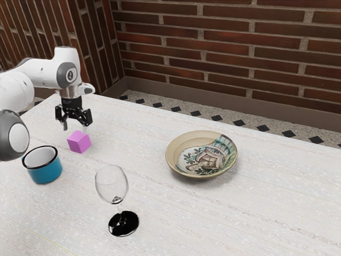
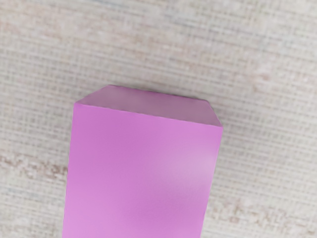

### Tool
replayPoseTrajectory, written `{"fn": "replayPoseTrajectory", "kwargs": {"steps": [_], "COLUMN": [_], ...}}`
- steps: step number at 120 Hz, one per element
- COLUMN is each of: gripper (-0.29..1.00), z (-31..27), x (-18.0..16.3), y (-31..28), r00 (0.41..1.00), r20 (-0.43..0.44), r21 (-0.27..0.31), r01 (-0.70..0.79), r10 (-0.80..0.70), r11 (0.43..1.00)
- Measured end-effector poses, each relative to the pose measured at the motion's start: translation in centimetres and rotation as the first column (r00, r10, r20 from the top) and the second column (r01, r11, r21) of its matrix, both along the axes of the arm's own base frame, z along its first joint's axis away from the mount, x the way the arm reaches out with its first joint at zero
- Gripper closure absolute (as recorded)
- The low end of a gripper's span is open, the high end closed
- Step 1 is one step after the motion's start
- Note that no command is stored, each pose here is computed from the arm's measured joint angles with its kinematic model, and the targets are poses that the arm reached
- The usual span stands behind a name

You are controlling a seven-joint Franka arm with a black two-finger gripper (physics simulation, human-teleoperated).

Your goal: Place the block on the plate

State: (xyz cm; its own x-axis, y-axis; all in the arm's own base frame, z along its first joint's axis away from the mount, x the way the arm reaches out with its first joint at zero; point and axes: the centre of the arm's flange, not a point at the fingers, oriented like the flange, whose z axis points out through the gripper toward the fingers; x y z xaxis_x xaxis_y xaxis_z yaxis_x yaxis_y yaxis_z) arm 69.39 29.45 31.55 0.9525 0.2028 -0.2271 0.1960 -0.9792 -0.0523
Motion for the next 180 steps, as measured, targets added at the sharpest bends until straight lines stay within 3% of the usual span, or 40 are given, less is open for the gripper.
{"fn": "replayPoseTrajectory", "kwargs": {"steps": [33, 104, 140, 156, 180], "gripper": [0.00, 0.00, 0.23, 0.28, 0.31], "z": [-0.8, -6.7, -6.7, -5.2, 2.6], "x": [0.7, 1.9, 1.9, 1.9, 1.8], "y": [1.0, 0.3, 0.3, 0.4, 0.8], "r00": [0.998, 0.994, 0.993, 0.992, 0.985], "r20": [0.048, 0.061, 0.060, 0.072, 0.138], "r21": [0.053, 0.026, 0.025, 0.037, 0.093], "r01": [0.044, 0.094, 0.098, 0.097, 0.092], "r10": [-0.046, -0.095, -0.099, -0.100, -0.104], "r11": [0.998, 0.995, 0.995, 0.995, 0.991]}}
